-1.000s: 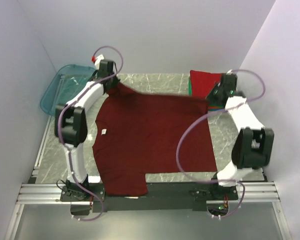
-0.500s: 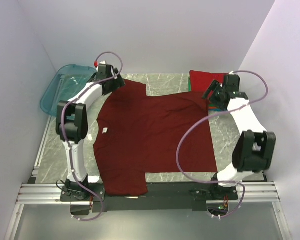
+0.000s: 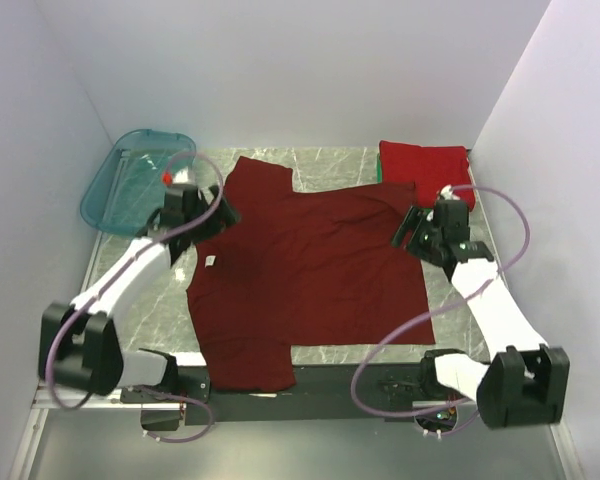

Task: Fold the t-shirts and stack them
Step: Flatten the tshirt out

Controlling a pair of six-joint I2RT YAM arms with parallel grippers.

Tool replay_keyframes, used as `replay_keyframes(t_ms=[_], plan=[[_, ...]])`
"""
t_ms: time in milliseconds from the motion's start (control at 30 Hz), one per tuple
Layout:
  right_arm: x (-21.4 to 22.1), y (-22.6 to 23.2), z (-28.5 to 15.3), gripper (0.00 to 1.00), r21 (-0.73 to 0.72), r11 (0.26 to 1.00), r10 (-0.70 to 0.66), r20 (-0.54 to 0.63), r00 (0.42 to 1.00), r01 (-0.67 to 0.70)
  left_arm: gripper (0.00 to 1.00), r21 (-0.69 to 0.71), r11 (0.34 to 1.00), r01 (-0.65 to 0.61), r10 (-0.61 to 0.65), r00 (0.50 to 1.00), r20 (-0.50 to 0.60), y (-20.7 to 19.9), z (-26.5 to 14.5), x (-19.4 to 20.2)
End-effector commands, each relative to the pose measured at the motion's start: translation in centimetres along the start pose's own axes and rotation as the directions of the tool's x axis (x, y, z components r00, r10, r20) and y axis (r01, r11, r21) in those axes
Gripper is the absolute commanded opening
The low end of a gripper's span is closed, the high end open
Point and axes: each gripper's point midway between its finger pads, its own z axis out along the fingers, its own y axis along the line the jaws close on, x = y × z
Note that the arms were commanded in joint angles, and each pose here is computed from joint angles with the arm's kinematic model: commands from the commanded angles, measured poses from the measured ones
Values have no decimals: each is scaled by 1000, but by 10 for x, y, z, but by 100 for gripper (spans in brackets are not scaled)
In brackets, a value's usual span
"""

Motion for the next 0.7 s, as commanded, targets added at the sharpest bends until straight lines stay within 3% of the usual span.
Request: replay_keyframes(t_ms=[0, 167, 267, 533, 667], plan=[[23, 4, -8, 84, -43, 998, -44, -12, 999, 43, 99, -13, 1000, 26, -27, 998, -62, 16, -24, 45], [67, 11, -13, 85, -74, 991, -114, -94, 989, 107, 100, -9, 997, 73, -74, 980, -186, 42, -46, 110], [92, 25, -16, 85, -127, 983, -148, -137, 979, 131, 99, 6, 995, 103, -100, 974, -205, 48, -56, 131], [131, 28, 7, 85, -147, 983, -145, -231, 962, 112, 99, 76, 987, 143, -122, 965, -232, 40, -43, 143], [133, 21, 28, 85, -90, 988, -146, -257, 955, 127, 99, 19, 988, 150, -139, 951, -274, 49, -22, 156]])
